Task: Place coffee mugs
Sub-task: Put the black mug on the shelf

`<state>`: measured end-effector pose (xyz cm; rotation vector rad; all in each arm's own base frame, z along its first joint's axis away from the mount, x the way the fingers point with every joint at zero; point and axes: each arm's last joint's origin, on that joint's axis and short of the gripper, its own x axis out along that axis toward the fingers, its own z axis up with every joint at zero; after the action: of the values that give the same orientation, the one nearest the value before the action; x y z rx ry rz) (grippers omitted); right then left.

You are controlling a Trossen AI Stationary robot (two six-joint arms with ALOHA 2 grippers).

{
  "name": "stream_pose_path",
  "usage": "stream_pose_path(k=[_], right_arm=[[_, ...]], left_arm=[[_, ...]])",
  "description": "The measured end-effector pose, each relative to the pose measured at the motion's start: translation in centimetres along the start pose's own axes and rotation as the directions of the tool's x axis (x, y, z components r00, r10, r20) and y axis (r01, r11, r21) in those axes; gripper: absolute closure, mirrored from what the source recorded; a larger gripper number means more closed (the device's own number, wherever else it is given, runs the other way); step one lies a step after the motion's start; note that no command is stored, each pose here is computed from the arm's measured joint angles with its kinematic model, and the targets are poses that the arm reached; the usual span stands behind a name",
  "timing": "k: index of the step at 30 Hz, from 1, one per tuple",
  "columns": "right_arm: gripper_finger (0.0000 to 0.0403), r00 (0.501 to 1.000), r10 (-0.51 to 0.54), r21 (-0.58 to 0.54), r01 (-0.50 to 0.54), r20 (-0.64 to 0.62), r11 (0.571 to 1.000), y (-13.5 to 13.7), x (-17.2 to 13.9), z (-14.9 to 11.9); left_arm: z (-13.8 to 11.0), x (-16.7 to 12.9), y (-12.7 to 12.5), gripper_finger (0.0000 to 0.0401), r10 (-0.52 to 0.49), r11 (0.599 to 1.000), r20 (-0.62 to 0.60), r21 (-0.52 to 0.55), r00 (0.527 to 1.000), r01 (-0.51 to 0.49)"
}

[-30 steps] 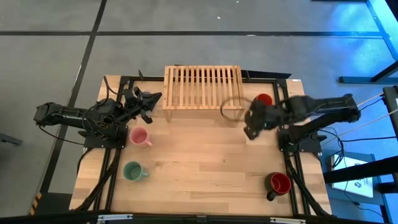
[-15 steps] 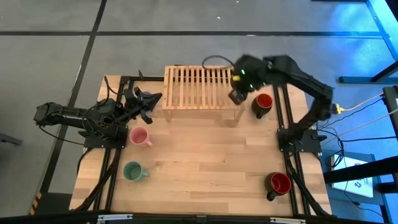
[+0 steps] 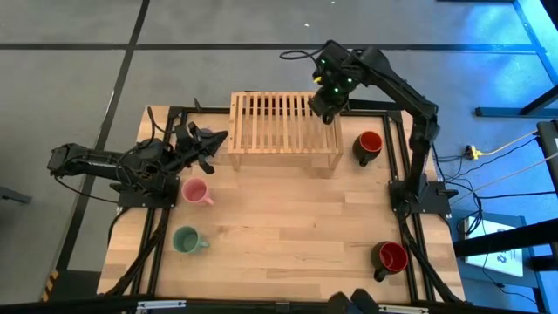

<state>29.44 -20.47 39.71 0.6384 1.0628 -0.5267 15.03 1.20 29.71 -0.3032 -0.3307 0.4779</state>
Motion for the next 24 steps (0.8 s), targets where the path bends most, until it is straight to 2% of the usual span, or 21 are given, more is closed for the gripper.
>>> stream_pose_path(k=[10, 18, 24], right_arm=[[0.0396, 0.999, 0.026, 0.041, -0.024, -0.034, 0.999, -1.8, 1.5, 1.0], [0.0395, 0.999, 0.015, 0.02, -0.014, -0.042, 1.0, -1.9, 2.4, 1.4], [0.037, 0.999, 0.037, 0.012, -0.036, -0.021, 0.999, -1.8, 2.4, 1.6]], left_arm=[[0.0, 0.0, 0.0, 0.0401, 0.002, 1.0, -0.002, 0.001, 1.0, -0.002], [0.0, 0.0, 0.0, 0.0401, 0.004, 1.0, -0.002, 0.001, 1.0, -0.004], [0.0, 0.0, 0.0, 0.0401, 0.003, 1.0, -0.002, 0.001, 1.0, -0.003]])
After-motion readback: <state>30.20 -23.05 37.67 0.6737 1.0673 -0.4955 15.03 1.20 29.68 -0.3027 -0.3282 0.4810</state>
